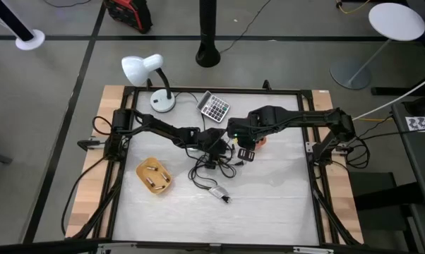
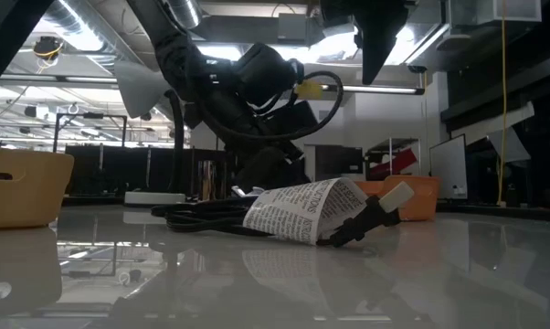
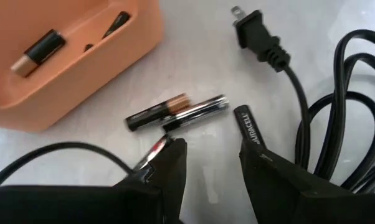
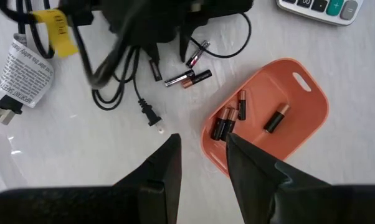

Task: Sort batteries
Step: Put the brown battery into the orange bin

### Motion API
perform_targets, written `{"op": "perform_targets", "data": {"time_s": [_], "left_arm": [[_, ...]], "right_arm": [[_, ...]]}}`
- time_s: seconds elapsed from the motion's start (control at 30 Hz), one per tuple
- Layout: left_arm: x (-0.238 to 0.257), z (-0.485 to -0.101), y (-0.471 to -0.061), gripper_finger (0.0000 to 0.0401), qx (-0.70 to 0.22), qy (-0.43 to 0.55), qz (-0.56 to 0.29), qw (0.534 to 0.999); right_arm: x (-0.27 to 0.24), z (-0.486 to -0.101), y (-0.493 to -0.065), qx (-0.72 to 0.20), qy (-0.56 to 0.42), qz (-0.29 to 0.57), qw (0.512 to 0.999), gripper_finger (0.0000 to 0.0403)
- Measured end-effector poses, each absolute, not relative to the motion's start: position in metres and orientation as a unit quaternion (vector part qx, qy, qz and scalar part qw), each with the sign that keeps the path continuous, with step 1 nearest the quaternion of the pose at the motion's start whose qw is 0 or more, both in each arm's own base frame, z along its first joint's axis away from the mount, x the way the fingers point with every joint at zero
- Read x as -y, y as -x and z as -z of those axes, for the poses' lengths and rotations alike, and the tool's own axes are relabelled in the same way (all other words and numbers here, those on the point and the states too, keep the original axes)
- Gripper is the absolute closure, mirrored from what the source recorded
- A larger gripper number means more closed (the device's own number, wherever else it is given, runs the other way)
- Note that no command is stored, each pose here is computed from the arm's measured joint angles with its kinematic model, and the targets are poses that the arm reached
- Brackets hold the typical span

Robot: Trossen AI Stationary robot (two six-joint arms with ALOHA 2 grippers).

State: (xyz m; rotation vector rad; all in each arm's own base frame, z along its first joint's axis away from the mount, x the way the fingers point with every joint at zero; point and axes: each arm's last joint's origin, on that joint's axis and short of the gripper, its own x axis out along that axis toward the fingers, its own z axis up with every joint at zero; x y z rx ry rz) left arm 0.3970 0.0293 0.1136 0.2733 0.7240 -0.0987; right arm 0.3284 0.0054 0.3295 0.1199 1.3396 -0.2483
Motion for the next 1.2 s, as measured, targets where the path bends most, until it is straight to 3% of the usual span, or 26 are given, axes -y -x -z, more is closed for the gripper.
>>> {"op": "perform_targets", "data": {"time_s": [0.37,0.67,1.2], "left_arm": [[-0.014,-0.114,-0.398,0.0258,-0.350,-0.133,0.063,0.925],[-0.011,-0.137,-0.396,0.0258,-0.330,-0.101,0.051,0.937],[0.000,-0.131,-0.398,0.0258,-0.328,-0.104,0.042,0.938]], "right_arm": [[-0.005,-0.329,-0.328,-0.619,-0.055,0.115,0.775,0.0283],[-0.005,-0.329,-0.328,-0.618,-0.055,0.115,0.776,0.0283],[-0.005,-0.329,-0.329,-0.617,-0.053,0.121,0.776,0.0283]]}}
